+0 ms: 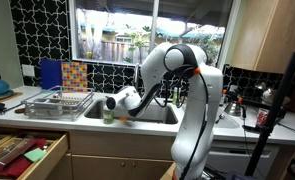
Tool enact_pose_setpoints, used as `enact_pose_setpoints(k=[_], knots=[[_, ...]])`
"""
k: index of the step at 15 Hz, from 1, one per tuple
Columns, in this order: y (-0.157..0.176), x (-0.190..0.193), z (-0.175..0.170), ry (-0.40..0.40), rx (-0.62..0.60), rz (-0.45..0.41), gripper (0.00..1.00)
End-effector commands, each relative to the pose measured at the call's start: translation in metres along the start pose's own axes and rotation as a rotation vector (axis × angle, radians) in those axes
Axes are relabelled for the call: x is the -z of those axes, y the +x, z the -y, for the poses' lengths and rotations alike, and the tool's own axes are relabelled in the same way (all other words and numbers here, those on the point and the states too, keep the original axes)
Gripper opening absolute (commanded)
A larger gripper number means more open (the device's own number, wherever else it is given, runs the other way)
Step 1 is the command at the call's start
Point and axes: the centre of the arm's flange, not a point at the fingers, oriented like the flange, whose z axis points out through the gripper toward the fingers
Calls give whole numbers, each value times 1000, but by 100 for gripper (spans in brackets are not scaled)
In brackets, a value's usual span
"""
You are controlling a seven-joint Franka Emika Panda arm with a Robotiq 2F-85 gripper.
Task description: Pick up the upside down positioned blue bowl and rinse it under the running tap before putting it down in its original position
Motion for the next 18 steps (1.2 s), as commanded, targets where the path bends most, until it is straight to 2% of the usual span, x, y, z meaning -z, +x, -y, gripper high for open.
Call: enact_pose_setpoints(k=[1,5,11,13,18], knots=[[14,-22,-12,66,26,-56,29],[14,-34,-20,117,70,-162,29],[8,-45,-22,90,166,-309,29],[6,-49,-23,88,191,-333,29],[2,-58,-24,98,190,-306,29]])
